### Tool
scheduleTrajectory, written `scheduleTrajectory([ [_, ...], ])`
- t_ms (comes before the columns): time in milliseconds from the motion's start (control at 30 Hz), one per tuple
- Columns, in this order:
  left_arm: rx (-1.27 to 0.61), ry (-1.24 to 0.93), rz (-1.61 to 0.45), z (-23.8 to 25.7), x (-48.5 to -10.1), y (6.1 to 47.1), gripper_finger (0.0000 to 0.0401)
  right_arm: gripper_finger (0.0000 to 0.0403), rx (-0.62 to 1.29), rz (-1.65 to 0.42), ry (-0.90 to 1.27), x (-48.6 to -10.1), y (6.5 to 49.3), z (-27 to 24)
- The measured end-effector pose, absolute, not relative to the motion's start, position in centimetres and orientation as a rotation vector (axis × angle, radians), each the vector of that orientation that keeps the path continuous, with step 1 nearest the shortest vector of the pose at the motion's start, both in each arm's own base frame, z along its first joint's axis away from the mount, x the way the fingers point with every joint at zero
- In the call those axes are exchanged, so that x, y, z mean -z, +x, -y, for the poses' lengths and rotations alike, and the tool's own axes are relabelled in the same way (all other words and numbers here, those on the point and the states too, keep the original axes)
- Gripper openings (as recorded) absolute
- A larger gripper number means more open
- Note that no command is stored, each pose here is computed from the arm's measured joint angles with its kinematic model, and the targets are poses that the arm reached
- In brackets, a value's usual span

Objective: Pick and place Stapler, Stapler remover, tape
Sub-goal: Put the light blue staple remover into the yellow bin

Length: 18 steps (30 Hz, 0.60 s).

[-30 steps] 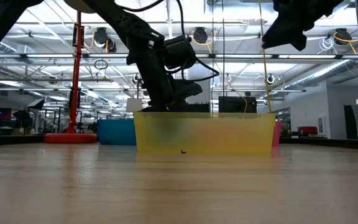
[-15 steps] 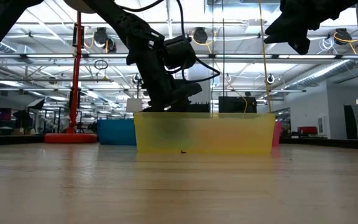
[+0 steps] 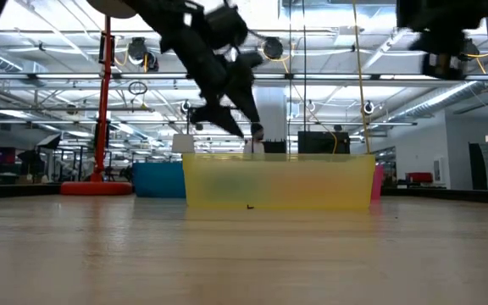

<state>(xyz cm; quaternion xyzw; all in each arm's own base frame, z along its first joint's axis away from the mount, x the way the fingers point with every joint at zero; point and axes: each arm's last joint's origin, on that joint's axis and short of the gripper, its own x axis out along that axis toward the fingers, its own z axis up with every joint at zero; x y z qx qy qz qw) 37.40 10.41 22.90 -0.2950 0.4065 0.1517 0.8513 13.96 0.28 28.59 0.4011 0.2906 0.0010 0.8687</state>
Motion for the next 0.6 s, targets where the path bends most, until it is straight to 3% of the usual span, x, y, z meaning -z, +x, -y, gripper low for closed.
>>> scheduleTrajectory([
  [300,-0.301,-0.382,-0.724,-8.9,-28.9,34.1,0.0239,0.0054,0.119,-1.026,1.424,-27.1,12.1,-3.3],
  [433,-0.286,-0.361,-0.718,-8.2,-29.3,32.6,0.0239,0.0041,0.202,-1.006,1.542,-27.3,11.8,-4.2],
  [600,-0.258,-0.353,-0.683,-6.9,-28.8,30.8,0.0239,0.0025,0.265,-0.827,1.579,-27.8,12.0,-5.2],
])
